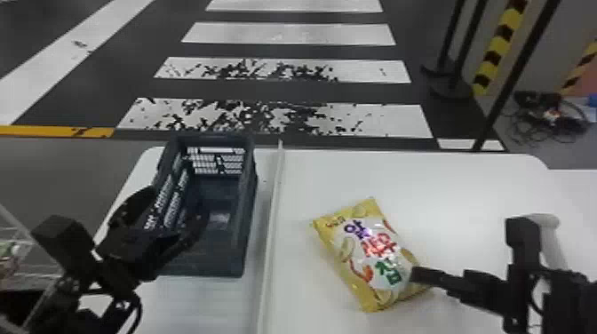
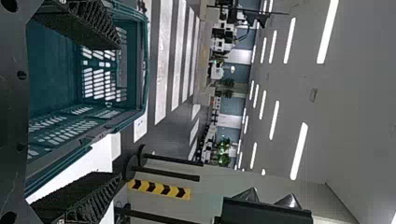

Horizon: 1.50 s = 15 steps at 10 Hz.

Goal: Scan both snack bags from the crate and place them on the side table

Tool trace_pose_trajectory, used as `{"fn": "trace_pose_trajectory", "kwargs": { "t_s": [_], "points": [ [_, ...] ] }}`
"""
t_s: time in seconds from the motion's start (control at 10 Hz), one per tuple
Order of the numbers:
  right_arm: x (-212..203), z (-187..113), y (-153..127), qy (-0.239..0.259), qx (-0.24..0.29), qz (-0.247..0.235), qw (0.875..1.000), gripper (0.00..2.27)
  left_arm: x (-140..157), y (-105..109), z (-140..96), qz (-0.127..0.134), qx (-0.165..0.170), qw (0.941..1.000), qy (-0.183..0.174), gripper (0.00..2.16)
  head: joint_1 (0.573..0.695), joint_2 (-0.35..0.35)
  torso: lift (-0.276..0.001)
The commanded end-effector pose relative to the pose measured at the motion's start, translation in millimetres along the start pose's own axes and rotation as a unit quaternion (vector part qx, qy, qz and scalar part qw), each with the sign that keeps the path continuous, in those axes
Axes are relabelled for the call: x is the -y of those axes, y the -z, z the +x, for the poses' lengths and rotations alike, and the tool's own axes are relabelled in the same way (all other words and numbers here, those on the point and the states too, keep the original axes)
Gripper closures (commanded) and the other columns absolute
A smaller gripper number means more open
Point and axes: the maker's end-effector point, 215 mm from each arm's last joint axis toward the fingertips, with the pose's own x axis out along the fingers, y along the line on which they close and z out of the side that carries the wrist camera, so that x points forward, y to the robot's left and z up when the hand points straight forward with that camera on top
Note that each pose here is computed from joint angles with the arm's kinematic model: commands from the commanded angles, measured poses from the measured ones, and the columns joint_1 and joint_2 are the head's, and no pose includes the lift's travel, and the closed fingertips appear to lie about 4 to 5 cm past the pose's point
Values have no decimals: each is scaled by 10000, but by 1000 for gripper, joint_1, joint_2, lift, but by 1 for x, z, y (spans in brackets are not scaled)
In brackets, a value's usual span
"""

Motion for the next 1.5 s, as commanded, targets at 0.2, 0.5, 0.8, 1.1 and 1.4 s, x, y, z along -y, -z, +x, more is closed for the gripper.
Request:
{"fn": "trace_pose_trajectory", "kwargs": {
  "t_s": [0.2,0.5,0.8,1.1,1.4],
  "points": [
    [0,13,-2,-161,-119,142,9997,70,0,3,0,-7,-25,10000,23,26,695,36,-95],
    [-2,16,-6,-339,-189,213,9990,316,0,2,1,-41,-9,10000,37,26,695,42,-95],
    [13,12,1,-196,-373,223,9989,2263,0,5,1,-46,-32,10000,41,26,695,36,-95],
    [16,12,3,-352,-429,391,9977,2263,1,8,2,-71,-49,9999,51,26,695,29,-95],
    [16,-4,-8,-438,-236,514,9974,2263,-1,9,1,-72,-62,10000,25,26,695,20,-95]
  ]
}}
